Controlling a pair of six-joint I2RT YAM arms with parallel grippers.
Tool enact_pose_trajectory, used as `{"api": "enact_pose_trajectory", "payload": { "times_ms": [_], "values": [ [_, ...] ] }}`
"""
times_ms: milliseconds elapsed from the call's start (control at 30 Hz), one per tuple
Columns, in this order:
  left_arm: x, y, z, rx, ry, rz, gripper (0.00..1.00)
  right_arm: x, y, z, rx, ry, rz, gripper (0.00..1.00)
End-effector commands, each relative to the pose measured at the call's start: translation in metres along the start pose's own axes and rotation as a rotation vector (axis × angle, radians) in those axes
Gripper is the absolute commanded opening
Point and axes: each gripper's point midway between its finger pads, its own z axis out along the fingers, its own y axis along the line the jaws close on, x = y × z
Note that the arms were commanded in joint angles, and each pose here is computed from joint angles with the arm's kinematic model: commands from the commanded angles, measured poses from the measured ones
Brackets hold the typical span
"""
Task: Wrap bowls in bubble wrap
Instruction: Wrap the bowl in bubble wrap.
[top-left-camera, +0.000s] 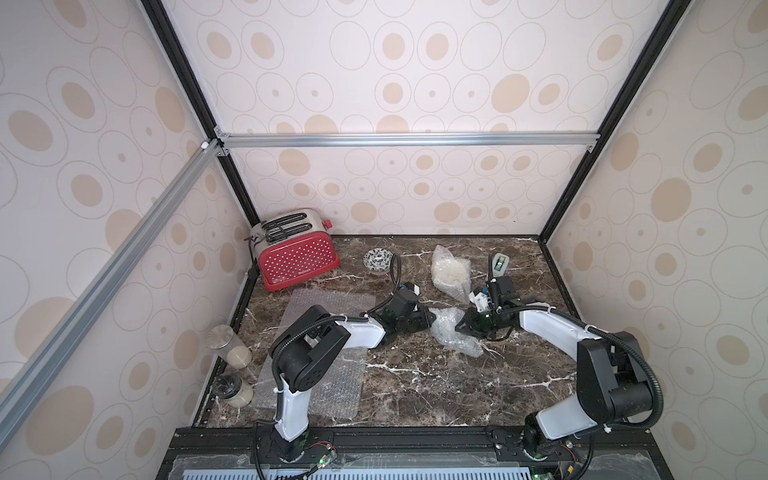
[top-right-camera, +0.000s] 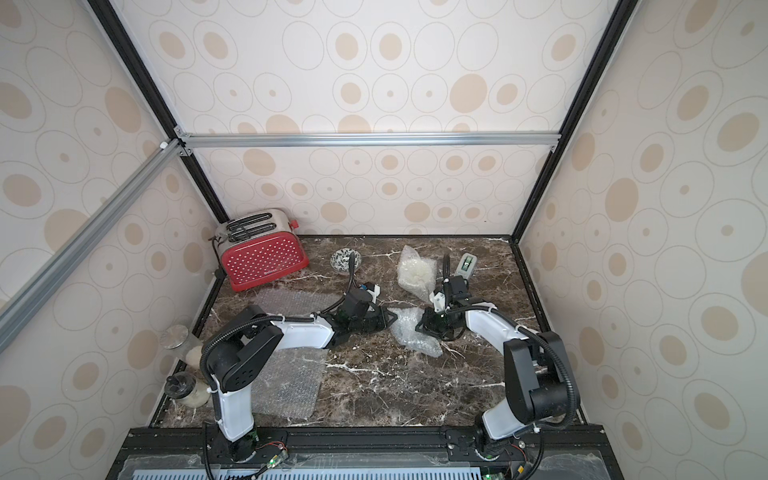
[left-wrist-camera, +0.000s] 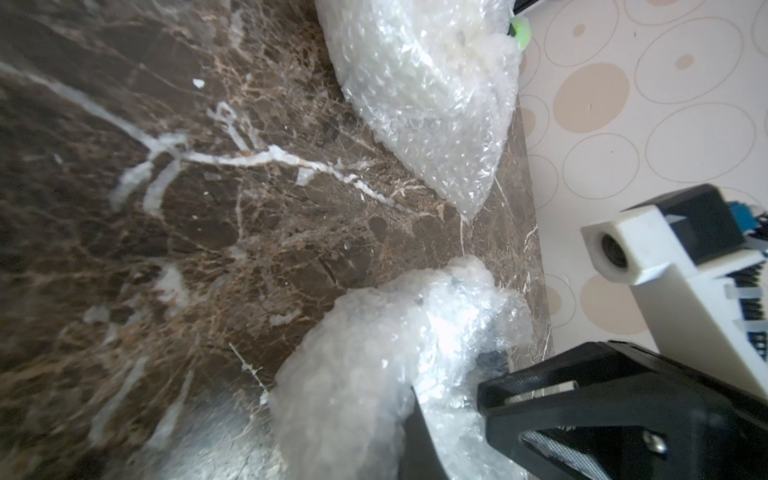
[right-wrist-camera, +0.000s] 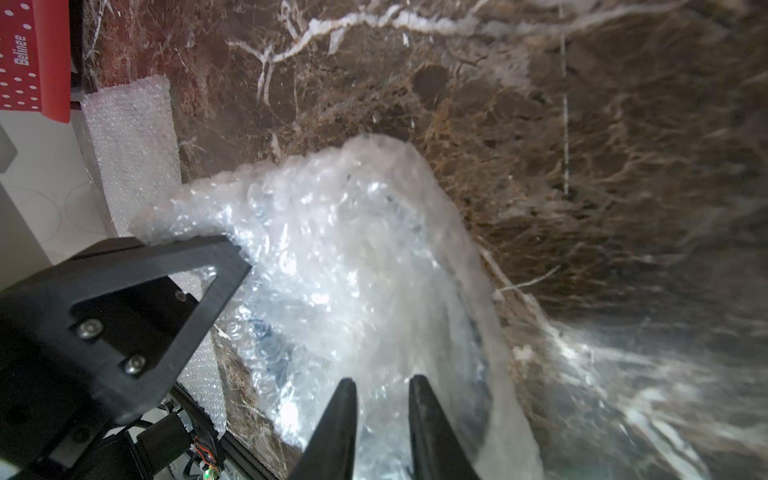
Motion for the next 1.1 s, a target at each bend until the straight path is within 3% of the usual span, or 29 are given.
{"api": "enact_pose_trajectory", "payload": {
  "times_ms": [0, 200, 400, 767, 867, 967, 1067],
  "values": [
    [-0.007, 0.03, -0.007, -0.146, -0.042, 0.013, 0.02, 0.016, -0.023, -0.015, 0.13, 0.053, 0.052, 0.26],
    [-0.005, 0.016, -0.005, -0.149, -0.031, 0.062, 0.02, -0.002, 0.011, -0.03, 0.031, -0.002, 0.006, 0.26],
    [-0.008, 0.01, -0.008, -0.15, -0.035, 0.078, 0.02, 0.007, 0.043, -0.012, 0.008, 0.066, -0.101, 0.26],
    [-0.015, 0.0, -0.019, -0.153, -0.059, 0.105, 0.06, 0.033, -0.011, 0.045, 0.134, 0.19, -0.046, 0.22],
    [-0.014, 0.0, -0.02, -0.153, -0.057, 0.1, 0.11, 0.038, -0.022, 0.046, 0.172, 0.197, -0.038, 0.17],
    [-0.012, 0.0, -0.02, -0.142, -0.053, 0.088, 0.28, 0.038, -0.023, 0.045, 0.182, 0.193, -0.038, 0.14],
    [-0.01, -0.005, -0.021, -0.115, -0.052, 0.069, 0.53, 0.037, -0.022, 0.045, 0.181, 0.194, -0.039, 0.13]
  ]
}}
